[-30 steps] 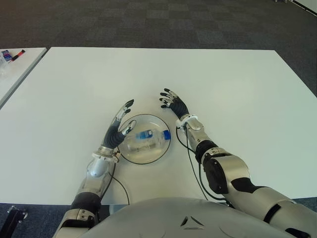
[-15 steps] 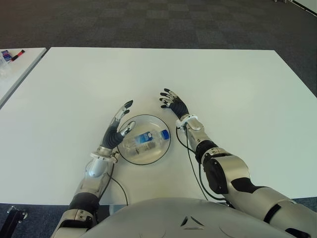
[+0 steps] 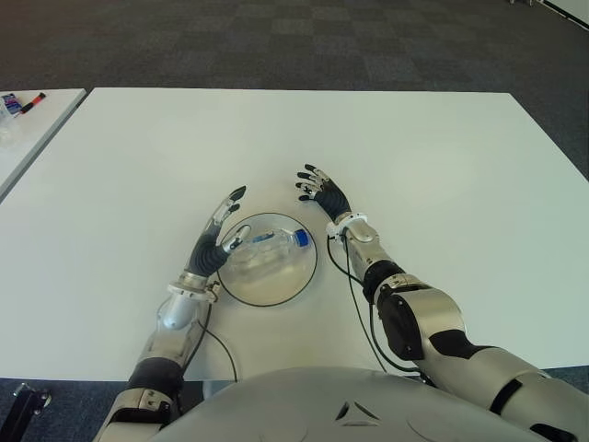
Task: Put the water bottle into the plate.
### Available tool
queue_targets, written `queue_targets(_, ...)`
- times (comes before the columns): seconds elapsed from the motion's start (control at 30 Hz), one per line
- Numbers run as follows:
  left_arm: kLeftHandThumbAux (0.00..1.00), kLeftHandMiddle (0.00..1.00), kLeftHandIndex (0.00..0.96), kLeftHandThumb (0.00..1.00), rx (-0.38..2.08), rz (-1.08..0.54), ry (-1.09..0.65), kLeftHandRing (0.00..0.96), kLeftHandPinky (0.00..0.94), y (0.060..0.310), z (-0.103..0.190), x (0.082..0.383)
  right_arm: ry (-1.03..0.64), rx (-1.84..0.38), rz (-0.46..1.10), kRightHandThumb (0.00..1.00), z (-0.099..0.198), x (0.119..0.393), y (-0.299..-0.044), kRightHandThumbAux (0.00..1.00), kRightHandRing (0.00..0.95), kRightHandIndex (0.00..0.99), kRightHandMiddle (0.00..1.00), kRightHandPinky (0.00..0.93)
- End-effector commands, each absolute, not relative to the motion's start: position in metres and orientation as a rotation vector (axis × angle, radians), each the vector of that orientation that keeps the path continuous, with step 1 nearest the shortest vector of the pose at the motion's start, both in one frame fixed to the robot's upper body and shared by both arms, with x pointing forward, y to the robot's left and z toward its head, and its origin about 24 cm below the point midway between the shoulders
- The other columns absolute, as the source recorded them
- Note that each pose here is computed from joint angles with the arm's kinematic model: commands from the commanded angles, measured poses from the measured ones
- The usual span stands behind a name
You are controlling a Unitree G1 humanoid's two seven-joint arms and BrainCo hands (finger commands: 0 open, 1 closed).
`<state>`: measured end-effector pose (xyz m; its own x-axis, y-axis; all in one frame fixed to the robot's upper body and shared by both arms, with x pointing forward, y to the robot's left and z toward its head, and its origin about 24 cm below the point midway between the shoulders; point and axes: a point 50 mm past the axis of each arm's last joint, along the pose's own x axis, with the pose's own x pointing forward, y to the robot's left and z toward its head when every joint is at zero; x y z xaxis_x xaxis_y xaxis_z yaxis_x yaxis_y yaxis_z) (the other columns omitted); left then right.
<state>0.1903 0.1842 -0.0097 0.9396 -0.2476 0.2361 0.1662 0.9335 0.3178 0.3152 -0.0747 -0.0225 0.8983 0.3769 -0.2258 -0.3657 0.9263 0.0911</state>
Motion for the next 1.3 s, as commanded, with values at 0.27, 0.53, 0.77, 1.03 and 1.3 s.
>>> queue_targets(0.27, 0.398, 0.0, 0.0, 0.207, 0.181, -0.07, -0.177, 0.0, 0.031, 0.193, -0.015, 0.197, 0.403, 0.089, 0.4, 0.172, -0.047, 0.295, -0.058, 0.667, 0.21, 0.033, 0.176, 0.255)
queue_targets(0.53, 0.466, 0.0, 0.0, 0.115, 0.134, 0.073, -0.207, 0.0, 0.051, 0.191, -0.008, 0.2, 0.405, 0.092, 0.399, 0.172, -0.047, 0.295, -0.058, 0.664, 0.2, 0.028, 0.166, 0.25)
queue_targets(0.77, 0.521, 0.0, 0.0, 0.043, 0.112, 0.166, -0.175, 0.0, 0.013, 0.194, -0.013, 0.206, 0.405, 0.095, 0.4, 0.178, -0.047, 0.295, -0.059, 0.666, 0.207, 0.032, 0.174, 0.261)
queue_targets(1.03, 0.572, 0.007, 0.0, 0.002, 0.136, 0.239, -0.149, 0.0, 0.0, 0.204, -0.016, 0.224, 0.403, 0.091, 0.399, 0.176, -0.047, 0.295, -0.059, 0.664, 0.202, 0.036, 0.173, 0.246)
queue_targets(1.3, 0.582, 0.045, 0.029, 0.0, 0.167, 0.273, -0.142, 0.02, 0.02, 0.207, -0.018, 0.238, 0.408, 0.091, 0.397, 0.168, -0.048, 0.294, -0.059, 0.655, 0.195, 0.04, 0.168, 0.242)
